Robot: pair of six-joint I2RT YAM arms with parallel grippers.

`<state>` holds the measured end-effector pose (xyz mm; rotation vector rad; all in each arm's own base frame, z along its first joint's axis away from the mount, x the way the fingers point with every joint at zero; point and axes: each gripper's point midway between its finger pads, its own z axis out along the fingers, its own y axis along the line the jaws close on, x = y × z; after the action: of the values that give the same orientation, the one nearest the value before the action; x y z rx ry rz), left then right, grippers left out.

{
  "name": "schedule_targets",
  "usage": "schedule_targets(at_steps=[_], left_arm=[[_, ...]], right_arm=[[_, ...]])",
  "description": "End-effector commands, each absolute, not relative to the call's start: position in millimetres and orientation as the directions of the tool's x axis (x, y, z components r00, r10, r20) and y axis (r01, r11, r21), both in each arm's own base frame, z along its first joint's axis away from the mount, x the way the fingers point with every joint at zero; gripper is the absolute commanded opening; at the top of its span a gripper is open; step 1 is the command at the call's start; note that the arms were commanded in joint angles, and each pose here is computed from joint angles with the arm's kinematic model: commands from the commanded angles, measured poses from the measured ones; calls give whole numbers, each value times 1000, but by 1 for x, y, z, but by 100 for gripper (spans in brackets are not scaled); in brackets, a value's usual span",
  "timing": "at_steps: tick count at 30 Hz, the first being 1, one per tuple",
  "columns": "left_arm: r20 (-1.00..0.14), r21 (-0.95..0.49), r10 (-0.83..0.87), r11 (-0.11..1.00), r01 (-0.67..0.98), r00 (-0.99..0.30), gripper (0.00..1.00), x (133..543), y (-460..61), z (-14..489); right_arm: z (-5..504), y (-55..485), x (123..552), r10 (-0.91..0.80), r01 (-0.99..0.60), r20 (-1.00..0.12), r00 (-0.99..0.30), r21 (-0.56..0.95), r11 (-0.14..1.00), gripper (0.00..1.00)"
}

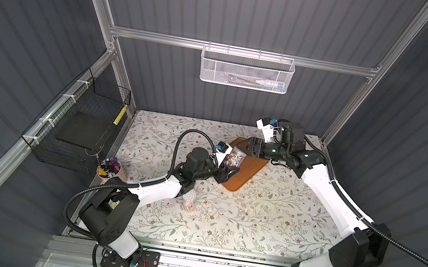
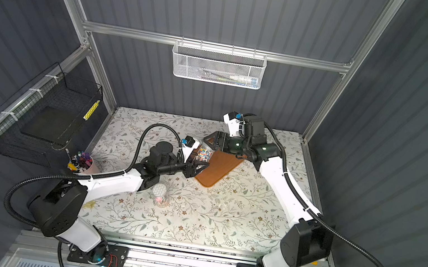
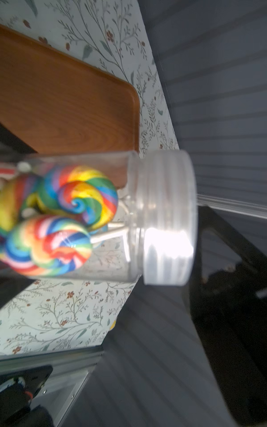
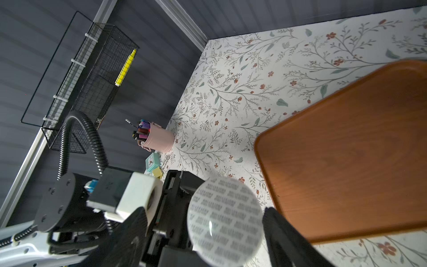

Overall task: Pour the candies out of the jar
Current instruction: Unscrew the lid from the jar.

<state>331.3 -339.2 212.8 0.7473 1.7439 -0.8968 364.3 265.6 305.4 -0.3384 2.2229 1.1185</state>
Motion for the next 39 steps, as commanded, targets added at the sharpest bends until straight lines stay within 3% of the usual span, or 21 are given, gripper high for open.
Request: schedule_targets(at_steps=[1,12,24,35,39], left_arm=[[-970,-149,65,603,784,-234,0,340,-331,228],[-977,-139,48,593,793,-208,0,335,-337,237],[-976,-150,36,603,784,-214,0,338,-339,236],[-976,-165,18,592,789,-217,0,338,-342,239],[-976,-170,11,581,796,-216,0,336,-343,241]], right_arm=[[298,266,360,81,-409,-587,-806,651,640,80],[271,275,376,120,-332,-550,-826,648,685,85],[266,290,380,127,-330,-538,-833,668,667,67],[261,290,380,105,-334,-542,-834,647,685,66],[261,289,378,98,-343,-551,-829,639,688,56]])
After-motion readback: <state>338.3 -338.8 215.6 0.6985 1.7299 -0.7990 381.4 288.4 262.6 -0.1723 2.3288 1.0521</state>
